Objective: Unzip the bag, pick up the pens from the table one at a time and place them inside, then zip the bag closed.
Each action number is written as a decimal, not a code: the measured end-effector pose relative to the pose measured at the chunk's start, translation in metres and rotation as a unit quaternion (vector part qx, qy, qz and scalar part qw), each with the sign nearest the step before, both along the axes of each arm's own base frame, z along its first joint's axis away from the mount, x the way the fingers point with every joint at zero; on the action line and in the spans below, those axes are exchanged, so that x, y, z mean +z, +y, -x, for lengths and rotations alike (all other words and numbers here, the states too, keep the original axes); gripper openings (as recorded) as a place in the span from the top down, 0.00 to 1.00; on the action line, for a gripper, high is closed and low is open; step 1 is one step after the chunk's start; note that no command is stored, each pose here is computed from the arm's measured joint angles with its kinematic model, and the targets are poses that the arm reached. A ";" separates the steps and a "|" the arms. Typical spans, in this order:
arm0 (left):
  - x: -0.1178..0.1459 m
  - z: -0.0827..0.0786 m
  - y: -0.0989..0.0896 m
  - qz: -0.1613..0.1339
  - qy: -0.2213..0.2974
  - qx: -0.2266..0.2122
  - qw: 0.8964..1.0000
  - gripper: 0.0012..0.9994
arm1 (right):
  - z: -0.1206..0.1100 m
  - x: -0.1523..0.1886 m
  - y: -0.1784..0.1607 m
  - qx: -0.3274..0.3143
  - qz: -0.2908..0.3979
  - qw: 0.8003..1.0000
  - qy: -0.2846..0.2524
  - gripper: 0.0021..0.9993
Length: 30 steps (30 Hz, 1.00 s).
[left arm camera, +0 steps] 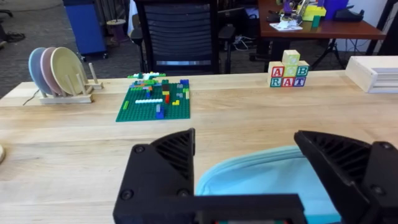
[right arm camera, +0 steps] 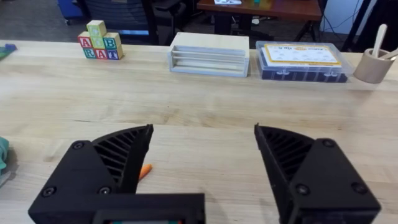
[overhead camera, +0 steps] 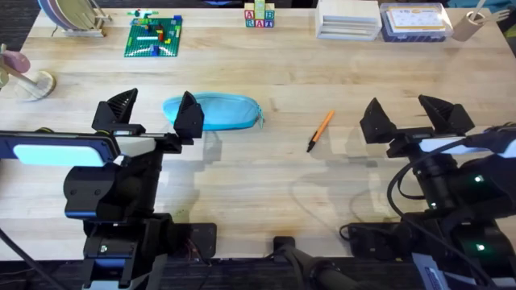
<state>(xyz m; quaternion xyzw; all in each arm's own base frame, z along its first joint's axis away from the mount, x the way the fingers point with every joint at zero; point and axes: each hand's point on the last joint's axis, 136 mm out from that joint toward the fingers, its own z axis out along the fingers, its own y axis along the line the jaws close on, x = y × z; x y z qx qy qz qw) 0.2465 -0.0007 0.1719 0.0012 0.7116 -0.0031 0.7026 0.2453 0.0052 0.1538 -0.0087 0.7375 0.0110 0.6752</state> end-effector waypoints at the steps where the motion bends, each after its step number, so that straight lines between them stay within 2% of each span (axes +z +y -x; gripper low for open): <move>1: 0.000 0.000 0.000 -0.001 0.000 0.000 1.000 0.01 | 0.000 0.000 0.000 0.000 0.000 1.000 0.000 0.00; 13: 0.000 0.000 0.000 -0.002 -0.001 0.000 1.000 0.00 | 0.000 0.000 0.000 0.000 0.000 1.000 0.000 0.00; 18: 0.017 0.000 0.000 -0.003 -0.035 0.000 0.999 0.00 | 0.000 0.000 0.000 0.000 -0.003 1.000 0.000 0.00; 22: 0.016 0.001 0.000 -0.004 -0.029 0.000 1.000 0.00 | 0.001 0.002 0.000 0.000 -0.006 1.000 0.001 0.00; 26: 0.019 0.004 0.000 -0.005 -0.010 0.000 1.000 0.01 | 0.004 0.019 0.000 0.000 -0.008 1.000 -0.007 0.00; 30: 0.036 0.013 0.000 -0.005 0.006 0.001 1.000 0.01 | 0.012 0.044 0.000 0.000 -0.008 1.000 -0.013 0.00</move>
